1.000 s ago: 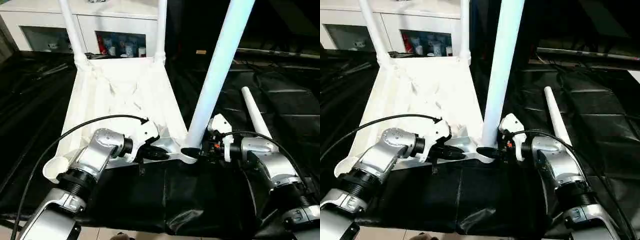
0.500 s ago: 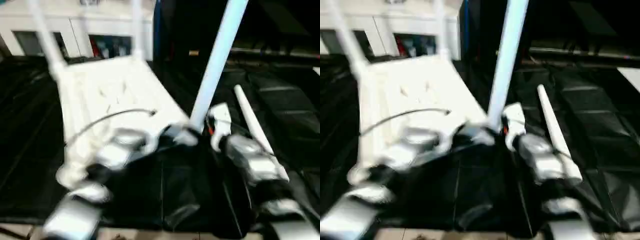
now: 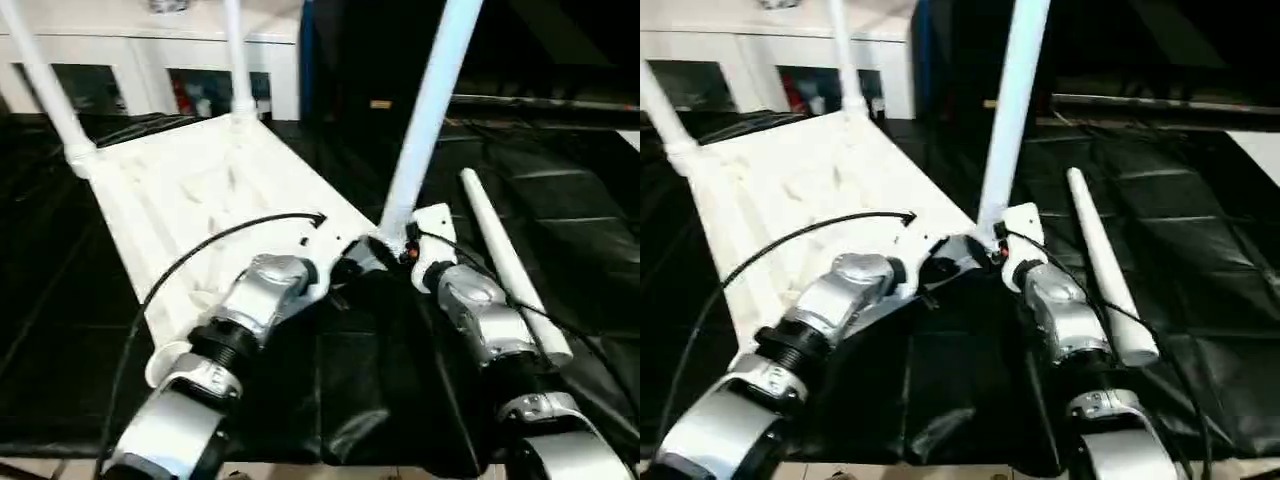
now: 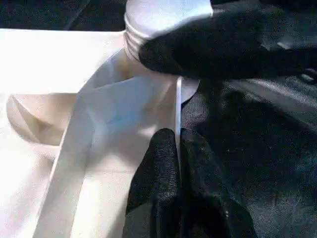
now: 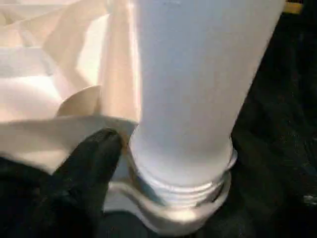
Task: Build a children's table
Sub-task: Rotate leg to tighten
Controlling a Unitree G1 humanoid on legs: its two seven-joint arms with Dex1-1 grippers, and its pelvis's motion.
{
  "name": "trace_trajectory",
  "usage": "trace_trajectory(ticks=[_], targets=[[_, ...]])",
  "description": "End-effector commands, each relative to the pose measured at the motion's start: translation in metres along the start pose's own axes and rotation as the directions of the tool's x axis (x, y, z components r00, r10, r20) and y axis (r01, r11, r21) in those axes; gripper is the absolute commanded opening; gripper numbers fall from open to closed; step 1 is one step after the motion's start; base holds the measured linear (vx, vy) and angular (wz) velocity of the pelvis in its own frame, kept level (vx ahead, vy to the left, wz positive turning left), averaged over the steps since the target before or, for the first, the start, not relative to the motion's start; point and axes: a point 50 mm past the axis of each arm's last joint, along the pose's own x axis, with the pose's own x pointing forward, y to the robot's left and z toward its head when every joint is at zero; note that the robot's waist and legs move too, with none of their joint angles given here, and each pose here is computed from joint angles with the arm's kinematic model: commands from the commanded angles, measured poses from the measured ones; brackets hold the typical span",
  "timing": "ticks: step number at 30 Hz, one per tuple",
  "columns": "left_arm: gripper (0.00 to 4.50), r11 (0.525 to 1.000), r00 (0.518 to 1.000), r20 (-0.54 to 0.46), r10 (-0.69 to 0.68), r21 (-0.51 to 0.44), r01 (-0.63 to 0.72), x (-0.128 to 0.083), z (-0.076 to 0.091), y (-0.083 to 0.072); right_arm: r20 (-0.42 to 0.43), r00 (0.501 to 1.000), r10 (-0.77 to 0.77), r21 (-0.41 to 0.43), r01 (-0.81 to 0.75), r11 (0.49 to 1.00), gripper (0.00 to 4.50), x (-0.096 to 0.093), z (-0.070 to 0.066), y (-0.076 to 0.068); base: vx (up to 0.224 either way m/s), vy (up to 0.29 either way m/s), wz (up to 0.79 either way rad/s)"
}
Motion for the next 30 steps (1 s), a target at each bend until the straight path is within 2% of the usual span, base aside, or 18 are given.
trace_trajectory(ticks=[1, 3, 5, 10, 11, 13, 19, 21, 24, 25, 28, 30], targets=[[0.00, 0.998, 0.998, 0.054, -0.041, 0.051, 0.038, -0.006, 0.001, 0.001, 0.021, 0.984, 0.175, -0.025, -0.175, 0.984, 3.88, -0.001, 0.007, 0.013, 0.000, 0.000, 0.00], [0.00, 0.992, 0.993, 0.051, -0.103, 0.073, 0.099, -0.011, -0.002, 0.001, 0.011, 0.964, 0.264, -0.041, -0.263, 0.964, 3.88, -0.011, 0.008, 0.009, 0.000, 0.000, 0.00], [0.00, 0.976, 0.979, 0.049, -0.199, 0.100, 0.193, -0.020, -0.005, 0.001, -0.025, 0.921, 0.389, -0.087, -0.389, 0.917, 3.88, -0.025, 0.010, 0.004, 0.000, 0.000, 0.00], [0.00, 0.944, 0.949, 0.061, -0.310, 0.141, 0.299, -0.030, -0.006, -0.002, -0.051, 0.883, 0.467, -0.101, -0.470, 0.877, 3.88, -0.034, 0.012, 0.003, 0.000, 0.000, 0.00], [0.00, 0.918, 0.922, 0.071, -0.380, 0.154, 0.366, -0.036, -0.006, -0.005, -0.065, 0.865, 0.497, -0.104, -0.502, 0.859, 3.88, -0.036, 0.013, 0.004, 0.000, 0.000, 0.00], [0.00, 0.910, 0.914, 0.073, -0.399, 0.157, 0.385, -0.038, -0.005, -0.006, -0.071, 0.859, 0.507, -0.106, -0.512, 0.852, 3.88, -0.037, 0.013, 0.004, 0.000, 0.000, 0.00], [0.00, 0.898, 0.905, 0.058, -0.422, 0.162, 0.409, -0.042, -0.008, -0.005, -0.161, 0.789, 0.593, -0.136, -0.613, 0.778, 3.88, -0.041, 0.006, 0.013, 0.000, 0.000, 0.00], [0.00, 0.899, 0.906, 0.057, -0.420, 0.162, 0.407, -0.042, -0.009, -0.004, -0.162, 0.784, 0.599, -0.133, -0.619, 0.774, 3.59, -0.042, 0.005, 0.014, 0.000, 0.000, 0.00], [0.00, 0.899, 0.905, 0.057, -0.422, 0.160, 0.409, -0.043, -0.009, -0.005, -0.160, 0.784, 0.599, -0.130, -0.619, 0.775, 3.40, -0.041, 0.006, 0.014, 0.000, 0.000, 0.00], [0.00, 0.899, 0.905, 0.057, -0.421, 0.159, 0.408, -0.043, -0.009, -0.005, -0.160, 0.784, 0.599, -0.130, -0.619, 0.775, 3.16, -0.041, 0.006, 0.014, 0.000, 0.000, 0.00], [0.00, 0.899, 0.906, 0.055, -0.420, 0.159, 0.408, -0.044, -0.010, -0.004, -0.168, 0.784, 0.598, -0.136, -0.619, 0.774, 3.06, -0.041, 0.006, 0.013, 0.000, 0.000, 0.00], [0.00, 0.900, 0.906, 0.055, -0.419, 0.159, 0.406, -0.044, -0.010, -0.004, -0.175, 0.784, 0.595, -0.145, -0.618, 0.772, 2.76, -0.041, 0.005, 0.013, 0.000, 0.000, 0.00]])
